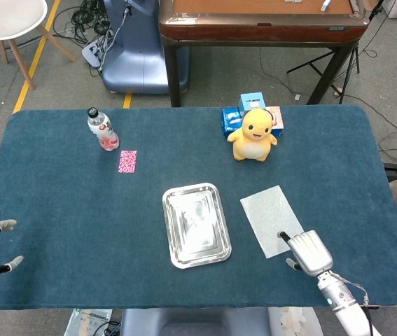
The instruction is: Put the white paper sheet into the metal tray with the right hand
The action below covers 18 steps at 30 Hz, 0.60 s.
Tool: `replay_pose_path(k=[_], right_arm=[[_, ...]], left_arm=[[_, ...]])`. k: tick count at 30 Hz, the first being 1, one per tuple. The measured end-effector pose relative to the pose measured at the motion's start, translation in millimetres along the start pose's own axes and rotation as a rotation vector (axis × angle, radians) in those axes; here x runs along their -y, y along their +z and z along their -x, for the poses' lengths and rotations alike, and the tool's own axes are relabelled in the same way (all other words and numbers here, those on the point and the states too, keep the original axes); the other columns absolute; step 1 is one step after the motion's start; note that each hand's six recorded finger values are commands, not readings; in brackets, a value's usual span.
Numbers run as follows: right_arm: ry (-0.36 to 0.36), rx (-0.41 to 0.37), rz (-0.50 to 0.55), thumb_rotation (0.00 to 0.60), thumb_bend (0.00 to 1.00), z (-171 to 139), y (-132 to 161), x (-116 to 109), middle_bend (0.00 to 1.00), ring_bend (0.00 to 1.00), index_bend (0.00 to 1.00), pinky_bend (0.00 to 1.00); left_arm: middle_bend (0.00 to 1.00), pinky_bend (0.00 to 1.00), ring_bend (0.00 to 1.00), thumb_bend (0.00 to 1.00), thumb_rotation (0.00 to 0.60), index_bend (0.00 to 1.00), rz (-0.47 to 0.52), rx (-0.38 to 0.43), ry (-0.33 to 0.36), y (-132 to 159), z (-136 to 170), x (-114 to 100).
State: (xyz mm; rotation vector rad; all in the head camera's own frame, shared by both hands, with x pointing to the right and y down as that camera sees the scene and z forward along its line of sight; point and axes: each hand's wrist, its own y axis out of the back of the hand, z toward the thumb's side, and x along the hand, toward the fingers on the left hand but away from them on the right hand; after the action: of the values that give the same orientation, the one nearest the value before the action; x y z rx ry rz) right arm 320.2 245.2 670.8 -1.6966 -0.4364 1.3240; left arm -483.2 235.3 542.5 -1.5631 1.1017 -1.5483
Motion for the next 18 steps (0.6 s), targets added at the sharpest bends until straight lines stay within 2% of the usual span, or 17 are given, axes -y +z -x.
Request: replay_pose_path(k=[18], right_arm=[[-0.030,-0.021,-0.036,0.600,0.00,14.3,13.3,12.4,1.00,1.00,0.35,1.00]], left_arm=[[0.38,0.57,0.37,0.09,0.600,0.33,0.011,-0.016,0.007,-5.3,-1.1,-3.4]])
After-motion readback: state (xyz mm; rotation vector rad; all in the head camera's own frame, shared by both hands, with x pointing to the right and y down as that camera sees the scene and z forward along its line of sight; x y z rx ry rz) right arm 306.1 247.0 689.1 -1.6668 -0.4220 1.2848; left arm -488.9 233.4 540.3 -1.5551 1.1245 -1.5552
